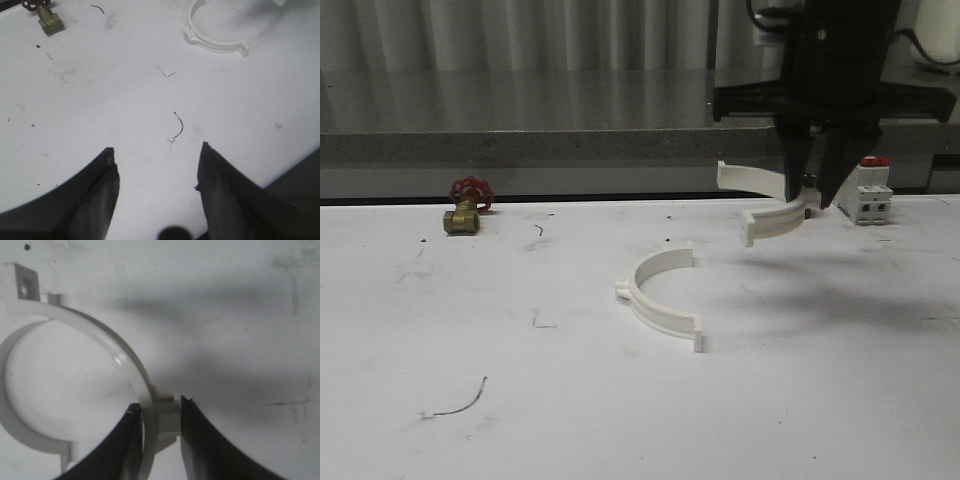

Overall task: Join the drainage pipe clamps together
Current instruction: 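Carry the clamp half over and lower it against the first half, then press the held half's ends onto the first half's ends to close the ring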

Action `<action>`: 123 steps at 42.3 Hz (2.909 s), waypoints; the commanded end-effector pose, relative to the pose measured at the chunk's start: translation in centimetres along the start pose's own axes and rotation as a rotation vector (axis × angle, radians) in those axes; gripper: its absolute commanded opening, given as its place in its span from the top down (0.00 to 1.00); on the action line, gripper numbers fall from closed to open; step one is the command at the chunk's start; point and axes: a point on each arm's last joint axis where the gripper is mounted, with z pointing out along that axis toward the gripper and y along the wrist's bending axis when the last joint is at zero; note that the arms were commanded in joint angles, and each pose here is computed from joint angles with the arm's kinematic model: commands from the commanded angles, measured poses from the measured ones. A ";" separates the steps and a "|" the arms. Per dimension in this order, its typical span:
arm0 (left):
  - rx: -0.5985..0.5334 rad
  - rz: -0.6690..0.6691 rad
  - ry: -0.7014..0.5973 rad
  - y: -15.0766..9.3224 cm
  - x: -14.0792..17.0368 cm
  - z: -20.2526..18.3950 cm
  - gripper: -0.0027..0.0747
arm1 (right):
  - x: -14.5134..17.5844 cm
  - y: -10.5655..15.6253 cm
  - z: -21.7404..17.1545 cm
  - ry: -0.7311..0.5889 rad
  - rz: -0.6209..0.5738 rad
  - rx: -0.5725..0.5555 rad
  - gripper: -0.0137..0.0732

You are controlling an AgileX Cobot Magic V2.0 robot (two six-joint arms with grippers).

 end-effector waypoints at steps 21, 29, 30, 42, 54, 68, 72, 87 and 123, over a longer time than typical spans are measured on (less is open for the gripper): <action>0.002 -0.004 -0.092 0.0 -1.2 -0.6 0.51 | 0.8 1.4 3.3 -0.070 0.025 -0.094 0.62; 0.002 -0.004 -0.092 0.0 -1.2 -0.6 0.51 | 1.1 1.5 4.2 -0.059 0.042 -0.114 0.62; 0.002 -0.004 -0.092 0.0 -1.2 -0.6 0.51 | 1.1 1.5 4.3 -0.057 0.041 -0.112 0.62; 0.002 -0.004 -0.092 0.0 -1.2 -0.6 0.51 | 1.1 1.5 4.6 -0.055 0.036 -0.105 0.62; 0.002 -0.004 -0.092 0.0 -1.2 -0.6 0.51 | 1.0 1.5 4.6 -0.062 0.035 -0.108 0.62; 0.002 -0.004 -0.092 0.0 -1.2 -0.6 0.51 | 1.0 1.5 4.6 -0.064 0.030 -0.104 0.62; 0.002 -0.004 -0.092 0.0 -1.2 -0.6 0.51 | 1.0 1.5 4.6 -0.064 0.027 -0.100 0.62; 0.002 -0.004 -0.092 0.0 -1.2 -0.6 0.51 | 1.2 1.5 5.5 -0.044 0.010 -0.076 0.62; 0.002 -0.004 -0.092 0.0 -1.2 -0.6 0.51 | 1.4 1.9 5.9 -0.033 0.021 -0.090 0.61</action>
